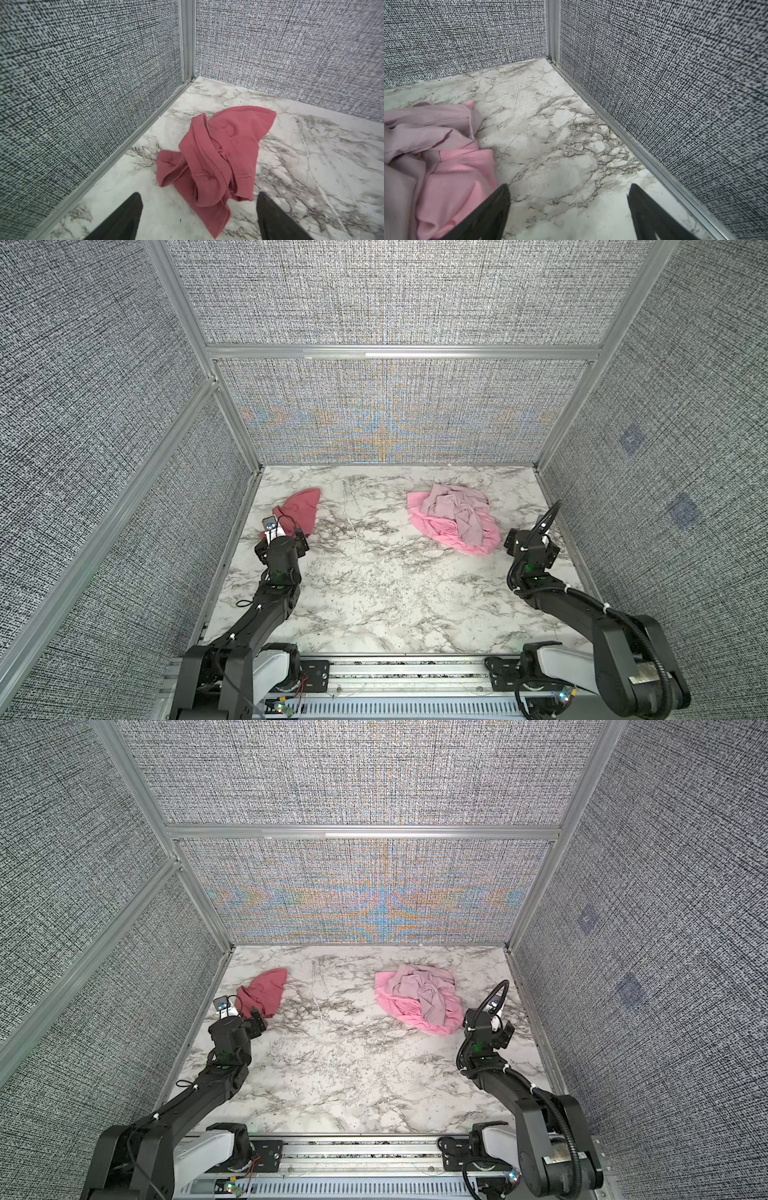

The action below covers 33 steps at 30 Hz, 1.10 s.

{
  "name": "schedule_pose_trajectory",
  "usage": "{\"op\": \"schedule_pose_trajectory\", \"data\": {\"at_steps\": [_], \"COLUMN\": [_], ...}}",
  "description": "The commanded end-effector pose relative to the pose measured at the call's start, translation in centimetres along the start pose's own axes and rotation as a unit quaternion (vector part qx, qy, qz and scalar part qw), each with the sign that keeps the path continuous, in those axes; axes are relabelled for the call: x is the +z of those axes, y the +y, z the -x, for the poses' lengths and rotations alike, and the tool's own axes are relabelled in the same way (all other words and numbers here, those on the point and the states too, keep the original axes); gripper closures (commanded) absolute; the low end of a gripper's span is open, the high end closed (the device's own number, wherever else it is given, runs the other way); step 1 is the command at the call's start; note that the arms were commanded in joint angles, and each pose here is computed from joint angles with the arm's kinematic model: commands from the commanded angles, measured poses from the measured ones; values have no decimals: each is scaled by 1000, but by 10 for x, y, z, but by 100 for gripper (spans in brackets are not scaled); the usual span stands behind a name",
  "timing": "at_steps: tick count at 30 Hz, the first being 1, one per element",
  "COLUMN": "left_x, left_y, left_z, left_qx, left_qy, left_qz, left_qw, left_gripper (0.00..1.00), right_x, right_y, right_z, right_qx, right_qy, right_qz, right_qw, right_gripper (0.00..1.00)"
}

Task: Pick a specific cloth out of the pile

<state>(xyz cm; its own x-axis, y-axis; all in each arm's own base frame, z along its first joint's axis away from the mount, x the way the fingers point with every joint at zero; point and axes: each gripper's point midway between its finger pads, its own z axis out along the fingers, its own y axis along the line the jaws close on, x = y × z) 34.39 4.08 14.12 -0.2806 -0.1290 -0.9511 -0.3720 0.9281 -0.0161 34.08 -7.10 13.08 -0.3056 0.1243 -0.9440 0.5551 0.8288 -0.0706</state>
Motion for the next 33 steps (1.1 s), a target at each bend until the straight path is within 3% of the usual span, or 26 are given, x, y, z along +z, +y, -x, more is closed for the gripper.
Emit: {"op": "schedule_pose_trajectory", "data": {"at_steps": [1, 10, 16, 26, 33], "left_x": [7, 9, 2, 8, 6], "left_y": [3, 0, -2, -24, -27], "left_z": [19, 20, 6, -1, -9], "left_qx": [7, 25, 25, 56, 58], "left_qy": [-42, -104, -133, -122, -125], "left_qz": [20, 6, -20, -74, -96], "left_qw": [999, 994, 991, 988, 986], "left_gripper": [12, 12, 12, 10, 8], "right_x": [4, 4, 11, 18, 17], "right_y": [-2, 8, 32, 49, 64], "right_z": [15, 13, 1, -8, -23], "right_qx": [12, -1, -33, -45, -52], "right_qy": [-36, -86, -76, -54, -36], "right_qz": [-14, 20, 76, 130, 210], "right_qw": [999, 996, 994, 989, 976], "right_gripper": [9, 5, 5, 3, 3]}}
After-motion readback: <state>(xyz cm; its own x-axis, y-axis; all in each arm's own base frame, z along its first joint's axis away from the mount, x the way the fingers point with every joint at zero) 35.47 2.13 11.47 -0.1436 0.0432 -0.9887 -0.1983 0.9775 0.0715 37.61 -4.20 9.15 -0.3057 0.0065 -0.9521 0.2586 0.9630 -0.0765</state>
